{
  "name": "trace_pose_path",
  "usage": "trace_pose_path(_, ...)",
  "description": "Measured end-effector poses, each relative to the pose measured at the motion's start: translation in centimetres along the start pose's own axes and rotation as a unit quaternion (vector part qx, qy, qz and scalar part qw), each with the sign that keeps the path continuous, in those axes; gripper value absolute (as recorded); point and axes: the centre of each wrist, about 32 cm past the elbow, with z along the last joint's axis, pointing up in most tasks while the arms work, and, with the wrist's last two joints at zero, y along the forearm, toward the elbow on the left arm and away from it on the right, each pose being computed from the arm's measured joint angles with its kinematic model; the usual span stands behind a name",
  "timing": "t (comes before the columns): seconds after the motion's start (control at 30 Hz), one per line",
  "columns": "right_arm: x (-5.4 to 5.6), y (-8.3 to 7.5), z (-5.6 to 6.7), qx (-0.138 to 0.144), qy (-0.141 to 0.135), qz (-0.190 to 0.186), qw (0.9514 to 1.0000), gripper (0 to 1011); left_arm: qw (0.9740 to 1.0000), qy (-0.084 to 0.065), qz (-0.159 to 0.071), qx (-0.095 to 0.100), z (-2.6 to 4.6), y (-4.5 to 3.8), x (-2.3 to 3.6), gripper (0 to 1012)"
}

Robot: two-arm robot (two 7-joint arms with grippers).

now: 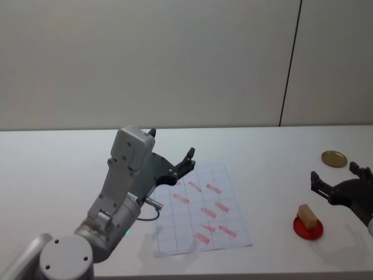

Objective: Use the one hand to pick up the stamp and affix it onto the A4 paper.

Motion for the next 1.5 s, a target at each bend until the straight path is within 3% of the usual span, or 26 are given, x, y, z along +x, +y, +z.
trace_pose_path(0.67,-0.1,2.6,-1.9,-0.083,-0.004,0.015,0.9965,1001,1.0,0.0,0.0,0.0,0.0,0.0,0.0,993)
trace_pose_path(1.37,-0.6,3.4,-3.5,-0.133,-0.011,0.025,0.9907,1001,1.0,0.0,0.0,0.0,0.0,0.0,0.0,993)
trace_pose_path(1.5,-0.6,3.6,-3.7,-0.14,-0.012,0.027,0.9898,930,1.0,0.0,0.0,0.0,0.0,0.0,0.0,993)
